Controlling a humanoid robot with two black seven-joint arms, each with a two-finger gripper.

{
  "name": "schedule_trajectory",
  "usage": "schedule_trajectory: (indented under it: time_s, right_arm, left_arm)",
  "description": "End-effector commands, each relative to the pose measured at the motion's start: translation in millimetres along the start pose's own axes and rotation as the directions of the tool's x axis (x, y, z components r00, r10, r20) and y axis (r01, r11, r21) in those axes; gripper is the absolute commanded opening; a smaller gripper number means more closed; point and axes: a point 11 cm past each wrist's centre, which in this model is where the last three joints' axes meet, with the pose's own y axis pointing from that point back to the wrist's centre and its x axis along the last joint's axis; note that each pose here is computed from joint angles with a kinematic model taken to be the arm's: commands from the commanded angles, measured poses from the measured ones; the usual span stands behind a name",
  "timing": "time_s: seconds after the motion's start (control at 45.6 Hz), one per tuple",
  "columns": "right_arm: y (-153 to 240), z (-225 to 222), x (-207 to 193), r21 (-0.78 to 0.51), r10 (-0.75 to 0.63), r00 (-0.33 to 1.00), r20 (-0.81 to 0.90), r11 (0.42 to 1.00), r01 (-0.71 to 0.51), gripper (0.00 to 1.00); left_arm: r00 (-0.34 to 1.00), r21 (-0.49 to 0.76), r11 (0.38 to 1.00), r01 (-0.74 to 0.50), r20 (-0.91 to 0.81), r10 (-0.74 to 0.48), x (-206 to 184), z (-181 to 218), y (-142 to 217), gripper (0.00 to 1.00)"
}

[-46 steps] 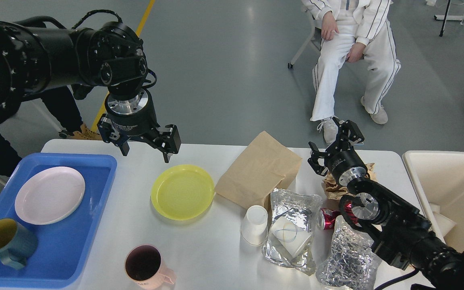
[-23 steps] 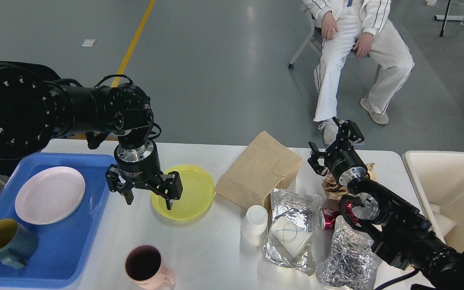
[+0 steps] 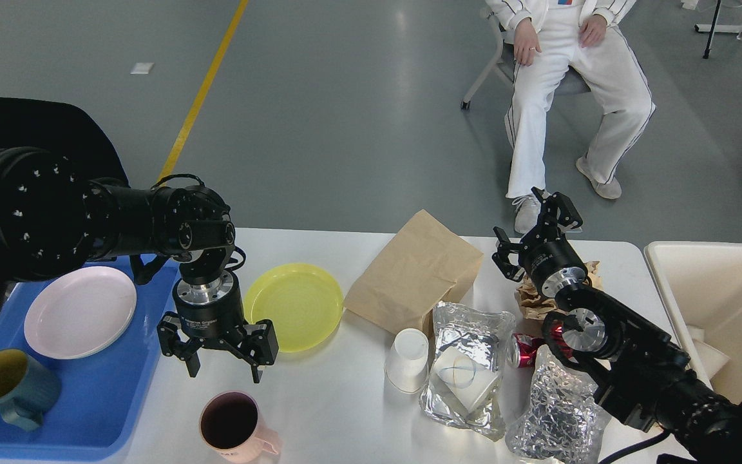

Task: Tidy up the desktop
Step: 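Lower the left gripper onto the pink mug with dark liquid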

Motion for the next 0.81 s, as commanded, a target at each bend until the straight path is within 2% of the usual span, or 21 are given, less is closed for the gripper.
schedule_trajectory:
  time_s: [0.0, 0.636, 0.789]
  right_arm:
    - [0.0, 0.0, 0.0, 0.000, 0.000, 1.000, 0.001, 1.000, 0.000, 1.00]
    - [0.0, 0.0, 0.0, 0.000, 0.000, 1.000, 0.001, 1.000, 0.000, 1.00]
    - [0.0, 0.0, -0.1, 0.000, 0.000, 1.000, -0.001, 1.000, 0.000, 1.00]
  left_arm:
    - [1.000, -0.002, 1.000, 0.011, -0.008, -0.011, -1.9, -3.2, -4.0, 0.96]
    - [0.992, 0.030, 0.995, 0.099, -0.077, -0.097, -19.8, -36.7, -32.0, 0.96]
    - [0.993, 0.027, 0.996, 0.085, -0.081, -0.083, -16.2, -37.4, -29.5, 0.91]
